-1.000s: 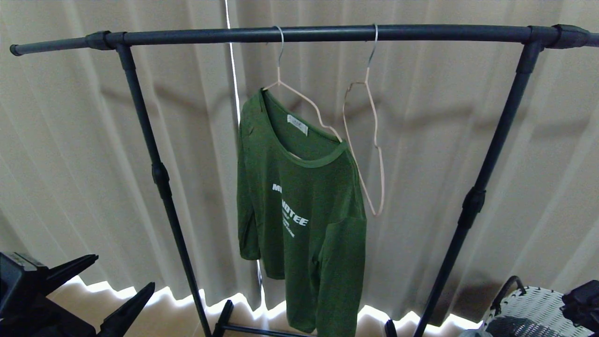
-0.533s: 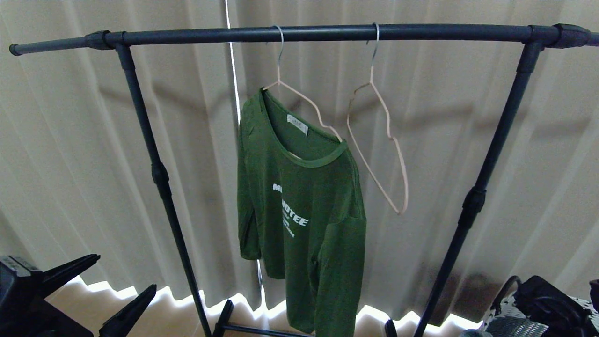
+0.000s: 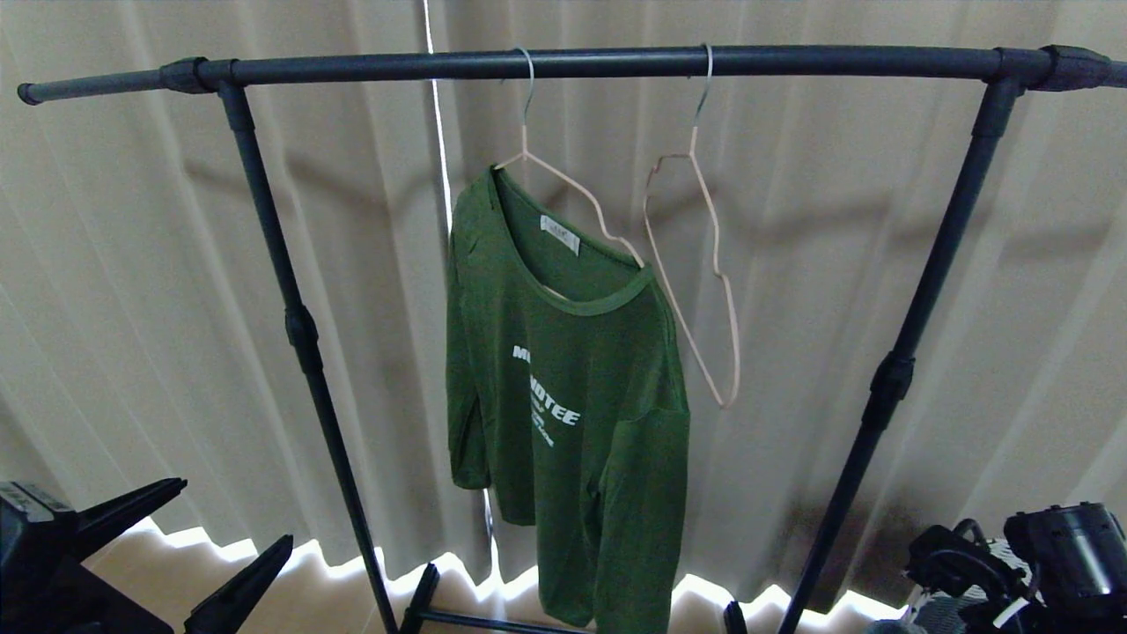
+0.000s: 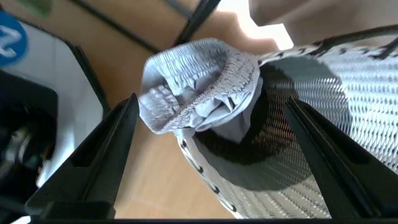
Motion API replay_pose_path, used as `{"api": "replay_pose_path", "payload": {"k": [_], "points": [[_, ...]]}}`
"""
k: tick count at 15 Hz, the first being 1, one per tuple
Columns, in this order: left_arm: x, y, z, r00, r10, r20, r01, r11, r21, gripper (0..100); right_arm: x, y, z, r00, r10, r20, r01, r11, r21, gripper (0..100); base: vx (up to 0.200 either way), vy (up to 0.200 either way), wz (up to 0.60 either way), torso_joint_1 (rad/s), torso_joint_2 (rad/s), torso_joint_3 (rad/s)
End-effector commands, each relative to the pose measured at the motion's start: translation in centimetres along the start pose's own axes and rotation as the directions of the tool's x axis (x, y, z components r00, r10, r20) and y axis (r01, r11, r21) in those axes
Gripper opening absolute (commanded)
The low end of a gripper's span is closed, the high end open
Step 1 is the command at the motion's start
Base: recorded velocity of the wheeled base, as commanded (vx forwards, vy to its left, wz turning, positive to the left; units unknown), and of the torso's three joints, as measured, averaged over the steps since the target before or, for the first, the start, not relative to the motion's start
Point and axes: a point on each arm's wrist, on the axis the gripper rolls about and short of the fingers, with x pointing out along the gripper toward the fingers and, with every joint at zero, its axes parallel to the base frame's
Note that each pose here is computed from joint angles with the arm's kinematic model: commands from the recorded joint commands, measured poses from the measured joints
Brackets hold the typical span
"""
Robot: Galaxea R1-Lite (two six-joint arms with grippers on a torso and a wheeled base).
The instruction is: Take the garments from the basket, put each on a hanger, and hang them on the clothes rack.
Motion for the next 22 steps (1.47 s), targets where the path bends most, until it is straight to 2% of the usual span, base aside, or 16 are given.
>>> {"api": "replay_pose_path", "payload": {"k": [1,5,11,12,19,20,22], "points": [[0.0,0.0,0.0,1.000,0.000,0.001,0.000,1.000,0.001,100,2.6,-0.2,0.7,0.996,-0.001,-0.086,0.000,1.000,-0.006,100,0.000,0.000,0.00,0.000,0.00,0.000],[-0.3,0.1,0.3,1.000,0.005,0.026,-0.005,1.000,0.001,100,6.5,-0.8,1.1,0.984,-0.127,-0.126,0.127,0.992,-0.008,100,0.000,0.000,0.00,0.000,0.00,0.000],[-0.3,0.1,0.3,1.000,0.004,0.030,-0.005,1.000,0.002,100,7.2,-1.6,1.2,0.977,-0.168,-0.128,0.172,0.985,0.017,100,0.000,0.000,0.00,0.000,0.00,0.000],[-0.3,0.1,0.3,1.000,0.004,0.030,-0.005,1.000,0.002,100,7.2,-1.6,1.1,0.977,-0.169,-0.131,0.173,0.985,0.017,0,0.000,0.000,0.00,0.000,0.00,0.000],[-0.5,0.1,0.3,0.999,0.006,0.037,-0.006,1.000,0.000,100,6.5,-1.6,0.7,0.977,-0.178,-0.118,0.183,0.982,0.035,0,0.000,0.000,0.00,0.000,0.00,0.000],[-0.5,0.1,0.3,0.999,0.008,0.037,-0.008,1.000,0.000,100,5.6,-1.6,0.7,0.979,-0.192,-0.071,0.196,0.980,0.047,0,0.000,0.000,0.00,0.000,0.00,0.000],[-0.4,0.1,0.3,0.999,0.006,0.034,-0.006,1.000,0.000,100,3.3,-1.4,0.1,0.964,-0.254,0.078,0.247,0.965,0.091,0,0.000,0.000,0.00,0.000,0.00,0.000]]}}
